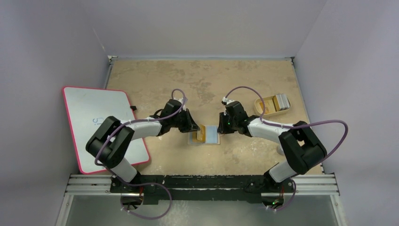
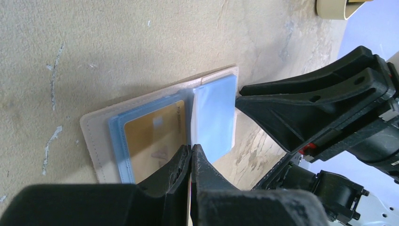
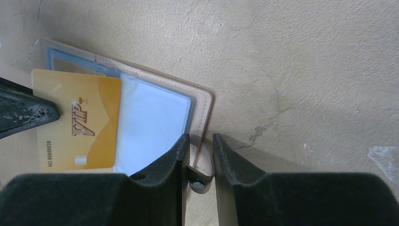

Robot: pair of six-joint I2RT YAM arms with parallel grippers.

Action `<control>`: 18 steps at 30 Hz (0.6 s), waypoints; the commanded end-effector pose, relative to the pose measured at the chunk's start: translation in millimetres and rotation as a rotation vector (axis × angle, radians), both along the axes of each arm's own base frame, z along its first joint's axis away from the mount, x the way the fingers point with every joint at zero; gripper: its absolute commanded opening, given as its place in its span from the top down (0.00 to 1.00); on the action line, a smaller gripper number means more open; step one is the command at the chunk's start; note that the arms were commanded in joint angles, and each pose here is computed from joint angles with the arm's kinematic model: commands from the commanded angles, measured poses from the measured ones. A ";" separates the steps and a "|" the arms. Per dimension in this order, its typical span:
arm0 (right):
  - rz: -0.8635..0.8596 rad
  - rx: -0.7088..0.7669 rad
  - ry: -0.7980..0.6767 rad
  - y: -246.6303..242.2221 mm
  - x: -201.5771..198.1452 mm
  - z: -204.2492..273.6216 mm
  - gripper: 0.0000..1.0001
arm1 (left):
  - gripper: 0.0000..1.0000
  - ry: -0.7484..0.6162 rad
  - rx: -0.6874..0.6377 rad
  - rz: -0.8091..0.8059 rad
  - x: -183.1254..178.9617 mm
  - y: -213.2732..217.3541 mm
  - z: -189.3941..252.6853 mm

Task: Put the credit cards into the card holder
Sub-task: Insert the credit card into the card holder.

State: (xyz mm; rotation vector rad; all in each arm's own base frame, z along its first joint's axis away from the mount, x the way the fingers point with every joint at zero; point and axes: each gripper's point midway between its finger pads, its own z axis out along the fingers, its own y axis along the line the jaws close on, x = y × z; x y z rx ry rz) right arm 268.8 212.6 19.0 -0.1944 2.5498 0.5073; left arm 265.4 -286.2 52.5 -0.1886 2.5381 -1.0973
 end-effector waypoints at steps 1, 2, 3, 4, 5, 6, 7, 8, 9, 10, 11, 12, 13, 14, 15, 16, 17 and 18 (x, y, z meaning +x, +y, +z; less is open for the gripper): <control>-0.008 -0.010 -0.014 -2.5 0.3 0.0 0.74 | 1.00 -0.052 -0.022 -0.021 9.1 -5.4 3.4; -0.008 -0.011 -0.014 -2.7 0.1 -0.3 0.73 | 1.00 -0.050 -0.020 -0.020 9.2 -5.2 2.1; -0.007 -0.010 -0.015 -2.3 0.3 0.1 0.73 | 1.00 -0.046 -0.015 -0.019 9.0 -4.7 -0.1; -0.007 -0.011 -0.015 -2.5 0.5 -0.4 0.73 | 1.00 -0.044 -0.013 -0.019 9.1 -4.7 -1.2; -0.006 -0.009 -0.013 -2.1 0.3 -1.0 0.73 | 1.00 -0.042 -0.012 -0.019 9.1 -4.7 -2.2; -0.005 -0.008 -0.012 -1.8 0.1 -1.7 0.73 | 1.00 -0.040 -0.012 -0.019 9.0 -4.9 -2.8; -0.004 -0.007 -0.010 -1.5 -0.3 -2.3 0.73 | 1.00 -0.039 -0.017 -0.017 9.3 -5.4 -2.8; -0.004 -0.005 -0.008 -1.4 -0.7 -3.2 0.73 | 1.00 -0.033 -0.025 -0.016 8.6 -6.3 -3.4; -0.004 -0.004 -0.006 -1.1 -1.6 -3.9 0.73 | 1.00 -0.030 -0.035 -0.012 8.7 -7.3 -3.8; -0.005 -0.002 -0.006 -1.1 -1.5 -4.2 0.73 | 1.00 -0.027 -0.043 -0.009 9.0 -8.2 -3.8; -0.006 -0.002 -0.006 -1.2 -1.5 -4.8 0.73 | 1.00 -0.021 -0.046 -0.008 8.4 -8.6 -5.2; -0.006 -0.001 -0.005 -1.1 -1.6 -5.3 0.73 | 1.00 -0.019 -0.047 -0.007 8.3 -8.8 -6.3; -0.006 -0.002 -0.003 -1.3 -2.0 -5.9 0.73 | 1.00 -0.016 -0.044 -0.007 8.1 -8.6 -8.2; -0.007 -0.002 -0.002 -1.4 -2.3 -6.4 0.74 | 1.00 -0.014 -0.041 -0.009 7.6 -8.2 -9.7; -0.009 -0.002 0.000 -1.9 -2.8 -6.8 0.74 | 1.00 -0.013 -0.034 -0.010 7.1 -7.3 -11.6; -0.009 -0.001 -0.002 -1.9 -2.7 -6.6 0.73 | 1.00 -0.015 -0.028 -0.011 7.4 -6.7 -12.6; -0.009 -0.001 -0.001 -2.0 -3.1 -6.8 0.73 | 1.00 -0.016 -0.022 -0.011 7.3 -5.9 -13.9; -0.011 0.001 -0.002 -1.9 -3.0 -6.6 0.74 | 1.00 -0.017 -0.021 -0.012 7.3 -5.7 -14.7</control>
